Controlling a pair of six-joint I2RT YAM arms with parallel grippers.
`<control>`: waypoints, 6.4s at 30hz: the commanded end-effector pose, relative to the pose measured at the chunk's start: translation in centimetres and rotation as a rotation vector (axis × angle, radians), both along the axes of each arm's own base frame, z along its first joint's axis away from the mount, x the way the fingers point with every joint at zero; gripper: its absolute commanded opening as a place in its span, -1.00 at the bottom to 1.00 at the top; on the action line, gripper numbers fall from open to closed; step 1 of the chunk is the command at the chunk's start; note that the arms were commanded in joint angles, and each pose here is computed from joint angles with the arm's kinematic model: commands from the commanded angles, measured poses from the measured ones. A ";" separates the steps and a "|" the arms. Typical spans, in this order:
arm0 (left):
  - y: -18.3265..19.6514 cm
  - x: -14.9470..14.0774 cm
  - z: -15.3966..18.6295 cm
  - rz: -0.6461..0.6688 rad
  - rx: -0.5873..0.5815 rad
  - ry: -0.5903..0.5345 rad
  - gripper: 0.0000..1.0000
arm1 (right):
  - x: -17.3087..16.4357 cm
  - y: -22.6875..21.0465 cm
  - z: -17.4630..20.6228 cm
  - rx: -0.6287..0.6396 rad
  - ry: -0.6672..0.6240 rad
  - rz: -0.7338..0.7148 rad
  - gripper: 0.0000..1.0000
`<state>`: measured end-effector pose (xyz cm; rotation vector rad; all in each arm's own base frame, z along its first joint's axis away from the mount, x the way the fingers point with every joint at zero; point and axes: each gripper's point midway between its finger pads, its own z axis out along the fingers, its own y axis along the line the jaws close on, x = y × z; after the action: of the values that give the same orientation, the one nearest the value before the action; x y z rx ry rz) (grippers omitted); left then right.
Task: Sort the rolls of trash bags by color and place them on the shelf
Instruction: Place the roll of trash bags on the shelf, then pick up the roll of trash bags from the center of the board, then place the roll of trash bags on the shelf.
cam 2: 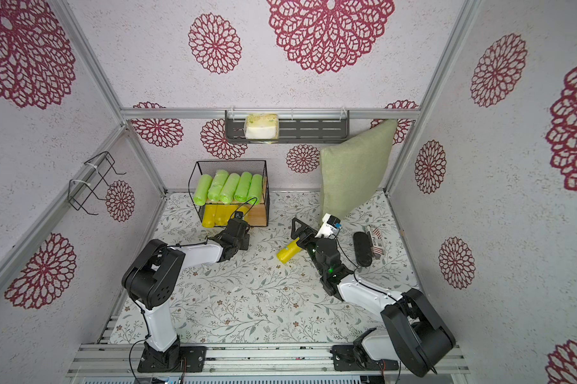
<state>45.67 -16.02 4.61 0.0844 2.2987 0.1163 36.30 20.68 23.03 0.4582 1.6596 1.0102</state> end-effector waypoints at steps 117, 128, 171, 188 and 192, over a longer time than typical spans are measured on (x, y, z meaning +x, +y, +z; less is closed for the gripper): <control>-17.8 -10.8 19.4 -0.720 -1.223 0.006 -0.14 | 0.7 3.6 6.9 0.284 -0.111 0.151 -0.09; -14.3 -9.7 17.3 -0.619 -1.047 -0.030 -0.38 | 0.5 1.6 5.6 0.173 -0.113 0.051 0.71; -5.4 3.7 5.6 -0.045 -0.238 -0.187 -0.35 | -0.2 0.1 1.5 0.062 -0.043 0.001 0.75; -5.7 6.0 2.6 -0.009 -0.182 -0.170 -0.21 | -0.1 0.1 1.1 0.058 -0.033 0.003 0.75; -5.6 6.3 2.1 -0.001 -0.182 -0.150 -0.16 | -0.1 0.2 1.1 0.058 -0.032 0.008 0.75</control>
<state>50.95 -21.42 5.82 -0.0036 2.1856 -0.0865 36.26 20.97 22.83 0.4736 1.6495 1.0387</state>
